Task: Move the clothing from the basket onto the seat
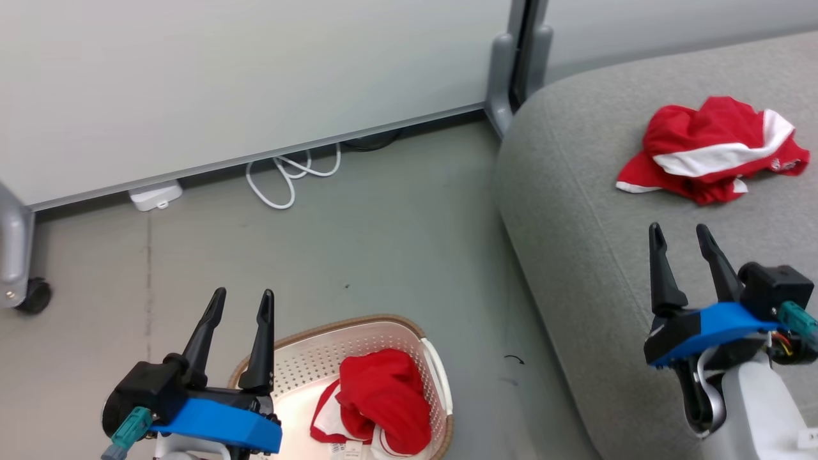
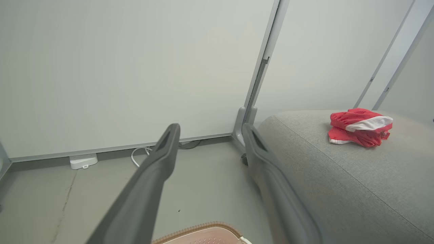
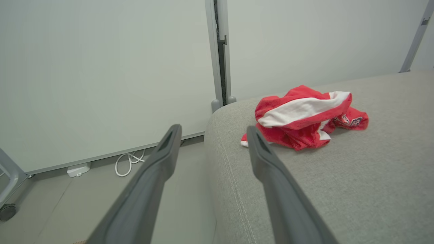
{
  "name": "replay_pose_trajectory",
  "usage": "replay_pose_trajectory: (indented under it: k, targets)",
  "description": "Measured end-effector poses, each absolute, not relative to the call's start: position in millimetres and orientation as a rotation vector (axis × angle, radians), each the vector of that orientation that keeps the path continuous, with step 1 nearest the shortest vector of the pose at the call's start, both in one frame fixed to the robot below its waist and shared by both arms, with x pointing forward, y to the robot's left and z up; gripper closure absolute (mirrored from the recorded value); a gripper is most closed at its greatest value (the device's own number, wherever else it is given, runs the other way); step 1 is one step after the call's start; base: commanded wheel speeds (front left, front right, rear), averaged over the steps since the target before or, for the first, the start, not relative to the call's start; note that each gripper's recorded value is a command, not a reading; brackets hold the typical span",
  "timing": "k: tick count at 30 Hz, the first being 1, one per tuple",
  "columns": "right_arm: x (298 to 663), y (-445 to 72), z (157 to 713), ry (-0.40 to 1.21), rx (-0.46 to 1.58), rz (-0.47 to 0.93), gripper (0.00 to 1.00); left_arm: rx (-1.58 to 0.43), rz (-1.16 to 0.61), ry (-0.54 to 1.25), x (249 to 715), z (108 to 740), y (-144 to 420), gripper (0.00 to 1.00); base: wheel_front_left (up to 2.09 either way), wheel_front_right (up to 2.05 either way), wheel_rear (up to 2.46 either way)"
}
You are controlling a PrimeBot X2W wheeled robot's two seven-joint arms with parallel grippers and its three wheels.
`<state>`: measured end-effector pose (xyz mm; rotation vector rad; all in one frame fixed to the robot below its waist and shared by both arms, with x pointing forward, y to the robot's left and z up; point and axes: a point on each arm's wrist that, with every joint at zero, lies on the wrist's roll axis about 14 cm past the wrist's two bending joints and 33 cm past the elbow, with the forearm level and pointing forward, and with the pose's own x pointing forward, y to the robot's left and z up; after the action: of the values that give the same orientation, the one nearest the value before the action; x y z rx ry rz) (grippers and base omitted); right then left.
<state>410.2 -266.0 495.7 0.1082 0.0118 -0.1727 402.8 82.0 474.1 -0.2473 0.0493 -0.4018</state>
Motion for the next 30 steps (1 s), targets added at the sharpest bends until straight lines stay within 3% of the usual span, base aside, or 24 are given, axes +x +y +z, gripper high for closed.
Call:
replay_pose_trajectory:
  k: [16, 30]
  targets:
    - [397.2, -189.0, 496.1, 0.013, 0.11, 0.032, 0.0, -0.211, -0.145, 0.048, 370.3, 469.4, 165.0, 0.0, 0.0, 0.0, 0.0]
    - [384.1, -157.7, 500.4, 0.025, 0.119, 0.126, 0.0, -0.225, -0.036, 0.041, 347.8, 467.8, 193.7, 0.0, 0.0, 0.0, 0.0]
